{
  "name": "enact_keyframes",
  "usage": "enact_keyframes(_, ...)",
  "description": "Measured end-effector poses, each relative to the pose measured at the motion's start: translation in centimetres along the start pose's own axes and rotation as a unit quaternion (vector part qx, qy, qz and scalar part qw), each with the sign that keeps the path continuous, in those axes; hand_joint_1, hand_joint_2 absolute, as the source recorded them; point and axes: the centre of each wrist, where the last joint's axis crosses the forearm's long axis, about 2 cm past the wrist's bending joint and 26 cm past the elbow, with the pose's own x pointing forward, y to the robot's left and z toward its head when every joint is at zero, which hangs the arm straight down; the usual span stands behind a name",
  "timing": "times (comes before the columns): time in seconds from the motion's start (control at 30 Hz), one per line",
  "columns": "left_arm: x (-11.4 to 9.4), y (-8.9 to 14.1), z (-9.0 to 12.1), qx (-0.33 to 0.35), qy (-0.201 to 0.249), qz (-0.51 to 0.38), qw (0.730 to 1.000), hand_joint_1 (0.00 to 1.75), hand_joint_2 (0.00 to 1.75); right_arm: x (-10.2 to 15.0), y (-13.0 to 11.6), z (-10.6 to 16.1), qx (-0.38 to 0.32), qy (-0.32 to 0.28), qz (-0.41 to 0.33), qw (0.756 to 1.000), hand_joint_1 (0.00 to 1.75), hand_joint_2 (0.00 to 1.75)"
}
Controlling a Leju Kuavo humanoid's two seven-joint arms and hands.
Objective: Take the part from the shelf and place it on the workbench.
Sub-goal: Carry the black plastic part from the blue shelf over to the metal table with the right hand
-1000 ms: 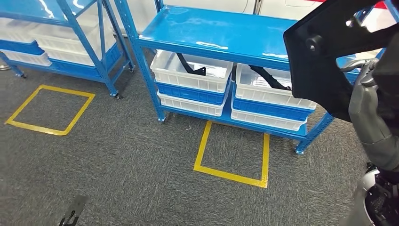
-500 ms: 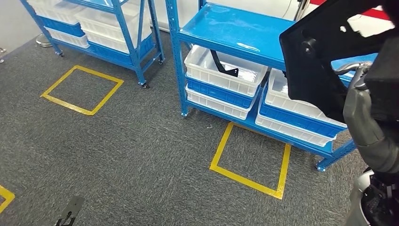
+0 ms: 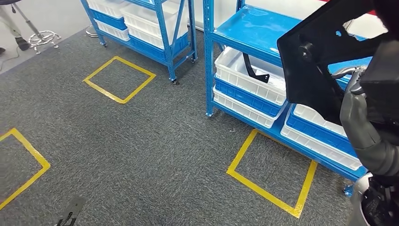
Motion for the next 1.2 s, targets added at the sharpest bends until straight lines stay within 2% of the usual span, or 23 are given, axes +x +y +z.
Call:
enact_keyframes(0.7, 0.2, -0.2, 0.0, -0.001, 0.004, -0.006, 1.0, 0.0, 1.75, -0.5, -0.7, 2.0, 0.013, 0.023, -0.01, 1.0, 1.75, 1.75)
enact_keyframes(1.2, 0.1, -0.1, 0.0, -0.003, 0.005, -0.008, 1.0, 0.0, 1.75, -0.6, -0.6, 2.1, 0.021, 0.018, -0.002, 1.0, 1.75, 1.75)
